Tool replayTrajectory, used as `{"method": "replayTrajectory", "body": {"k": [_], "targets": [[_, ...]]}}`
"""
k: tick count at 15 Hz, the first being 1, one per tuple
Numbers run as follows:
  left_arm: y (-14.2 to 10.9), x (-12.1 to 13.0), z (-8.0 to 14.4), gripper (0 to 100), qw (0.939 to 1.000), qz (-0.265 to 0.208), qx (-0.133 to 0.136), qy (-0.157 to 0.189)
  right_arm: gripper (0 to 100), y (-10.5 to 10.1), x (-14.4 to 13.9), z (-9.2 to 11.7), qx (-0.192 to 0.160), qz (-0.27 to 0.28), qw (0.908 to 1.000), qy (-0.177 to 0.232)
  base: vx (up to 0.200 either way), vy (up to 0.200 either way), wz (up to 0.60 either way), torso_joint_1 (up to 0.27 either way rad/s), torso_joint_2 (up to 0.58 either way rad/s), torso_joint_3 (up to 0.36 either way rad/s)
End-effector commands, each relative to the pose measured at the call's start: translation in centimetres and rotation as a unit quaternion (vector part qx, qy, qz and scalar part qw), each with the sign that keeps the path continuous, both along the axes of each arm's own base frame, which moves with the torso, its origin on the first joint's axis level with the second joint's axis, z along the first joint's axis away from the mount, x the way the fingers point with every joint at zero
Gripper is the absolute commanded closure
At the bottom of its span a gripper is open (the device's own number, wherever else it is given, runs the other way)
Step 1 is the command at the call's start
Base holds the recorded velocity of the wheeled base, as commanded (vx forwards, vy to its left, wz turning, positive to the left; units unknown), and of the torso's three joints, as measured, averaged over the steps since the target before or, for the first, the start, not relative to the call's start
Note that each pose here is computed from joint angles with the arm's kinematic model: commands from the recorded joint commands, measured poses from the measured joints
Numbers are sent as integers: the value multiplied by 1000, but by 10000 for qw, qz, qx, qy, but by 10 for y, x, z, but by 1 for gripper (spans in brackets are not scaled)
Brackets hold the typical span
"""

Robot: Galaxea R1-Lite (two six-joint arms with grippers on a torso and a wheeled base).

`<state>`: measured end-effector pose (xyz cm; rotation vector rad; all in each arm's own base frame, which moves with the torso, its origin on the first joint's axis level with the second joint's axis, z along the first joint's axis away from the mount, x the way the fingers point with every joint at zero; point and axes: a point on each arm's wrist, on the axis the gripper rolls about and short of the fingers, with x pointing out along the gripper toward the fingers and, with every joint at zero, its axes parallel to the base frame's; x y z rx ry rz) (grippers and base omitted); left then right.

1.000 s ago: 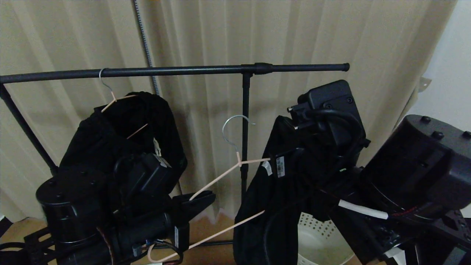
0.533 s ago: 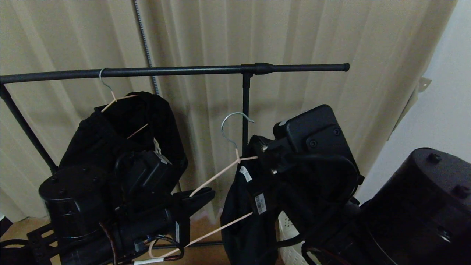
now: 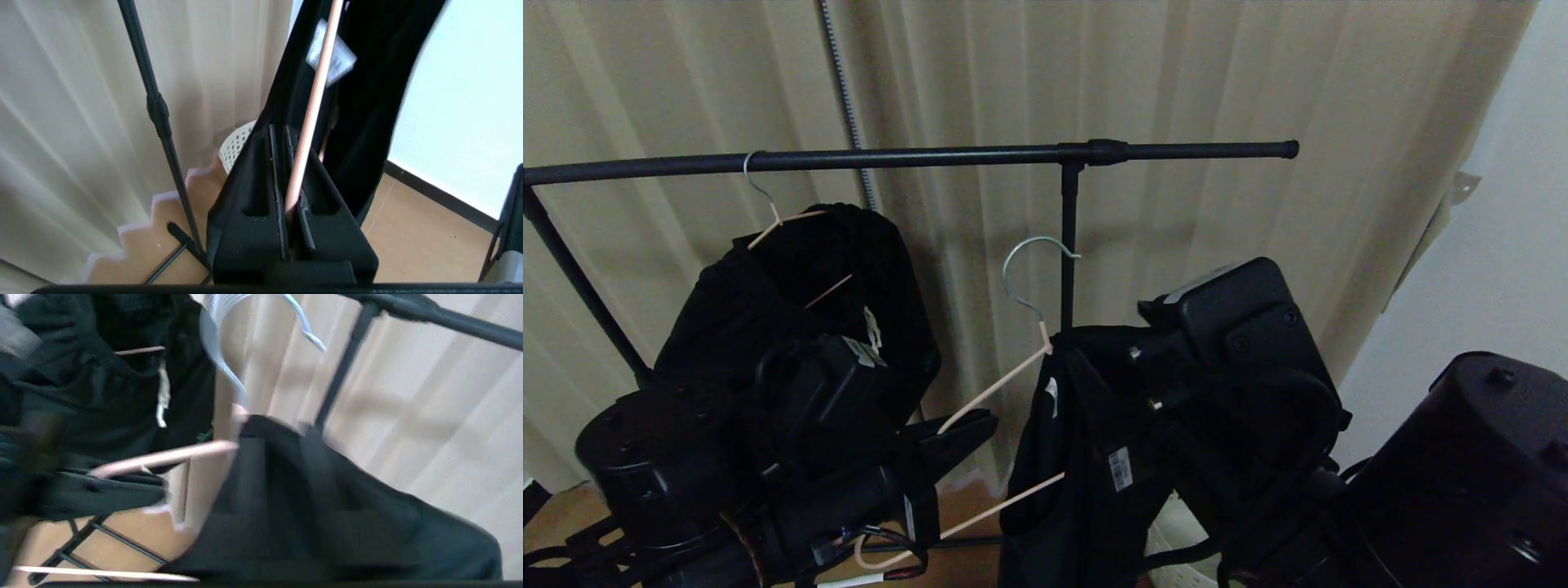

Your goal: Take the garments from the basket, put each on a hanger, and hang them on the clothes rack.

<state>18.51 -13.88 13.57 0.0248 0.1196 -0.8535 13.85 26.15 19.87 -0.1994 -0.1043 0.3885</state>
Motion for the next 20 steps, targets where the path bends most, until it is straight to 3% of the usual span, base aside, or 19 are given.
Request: {"method": "replayTrajectory", "body": {"k": [1, 11, 15, 16, 18, 19, 20], "targets": [[3, -3, -1, 100, 10000, 9, -24, -11, 0, -20, 0, 4, 34, -145, 9999, -10, 0, 0, 0, 0, 0, 0], [4, -3, 0, 100, 10000, 46, -50, -72, 0, -54, -10, -5, -440, 246, 9985, 200, 0, 0, 0, 0, 0, 0], [10, -5, -1, 100, 9999, 106, -23, -58, 0, -101, -2, 25, -943, 1056, 9876, 676, 0, 0, 0, 0, 0, 0], [10, -5, -1, 100, 9999, 106, -23, -58, 0, -101, -2, 25, -943, 1056, 9876, 676, 0, 0, 0, 0, 0, 0], [13, -8, -8, 100, 9998, 43, 195, -71, 0, -133, 10, 54, -1513, 1944, 9610, 1253, 0, 0, 0, 0, 0, 0], [12, -9, -9, 100, 9997, 25, 218, -64, 0, -138, 14, 58, -1712, 2171, 9515, 1352, 0, 0, 0, 0, 0, 0], [10, -10, -9, 100, 9997, -30, 227, -64, 0, -142, 24, 58, -2108, 2586, 9295, 1572, 0, 0, 0, 0, 0, 0]]}}
